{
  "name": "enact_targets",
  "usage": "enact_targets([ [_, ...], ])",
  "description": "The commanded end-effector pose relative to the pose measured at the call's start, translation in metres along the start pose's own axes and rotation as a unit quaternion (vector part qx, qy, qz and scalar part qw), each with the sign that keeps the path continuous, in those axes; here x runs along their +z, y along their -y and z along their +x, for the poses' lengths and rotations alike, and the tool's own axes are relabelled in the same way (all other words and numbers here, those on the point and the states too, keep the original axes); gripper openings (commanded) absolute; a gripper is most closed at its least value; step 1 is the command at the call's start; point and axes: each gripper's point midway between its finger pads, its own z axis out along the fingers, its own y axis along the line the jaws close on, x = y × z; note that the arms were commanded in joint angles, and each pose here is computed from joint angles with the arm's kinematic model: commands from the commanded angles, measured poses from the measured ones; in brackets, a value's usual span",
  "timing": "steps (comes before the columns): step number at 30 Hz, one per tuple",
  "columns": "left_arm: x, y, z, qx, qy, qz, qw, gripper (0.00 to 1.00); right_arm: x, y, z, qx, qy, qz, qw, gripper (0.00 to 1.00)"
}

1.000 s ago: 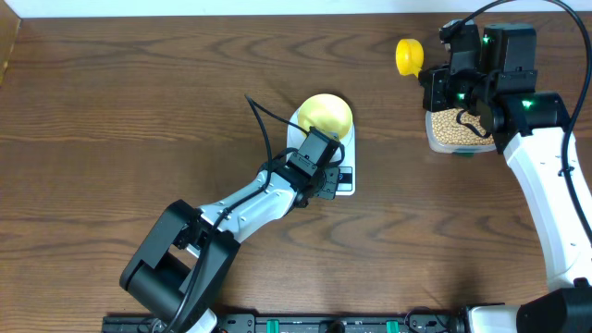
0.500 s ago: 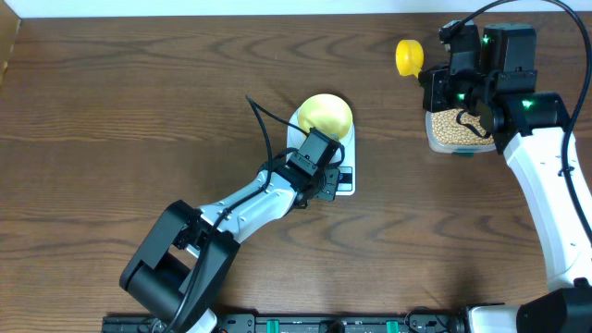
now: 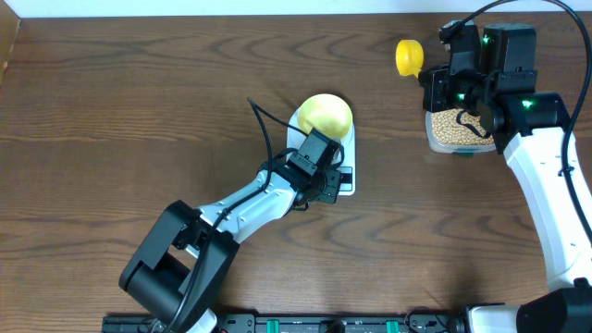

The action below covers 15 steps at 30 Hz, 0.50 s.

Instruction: Scoop item into bowl and weigh 50g on scale

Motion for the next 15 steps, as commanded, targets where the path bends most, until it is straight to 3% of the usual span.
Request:
enact_targets([
  [1,-0.017,0.007,-0.006,0.003,0.017,0.014,1.000,0.07,-0.003,0.001,-0.003,-0.008,0.005,0.002,1.000,0.01],
  [15,-0.032,0.007,-0.008,-0.005,0.025,0.008,1.000,0.07,-0.003,0.001,-0.003,-0.008,0.005,0.002,1.000,0.01],
])
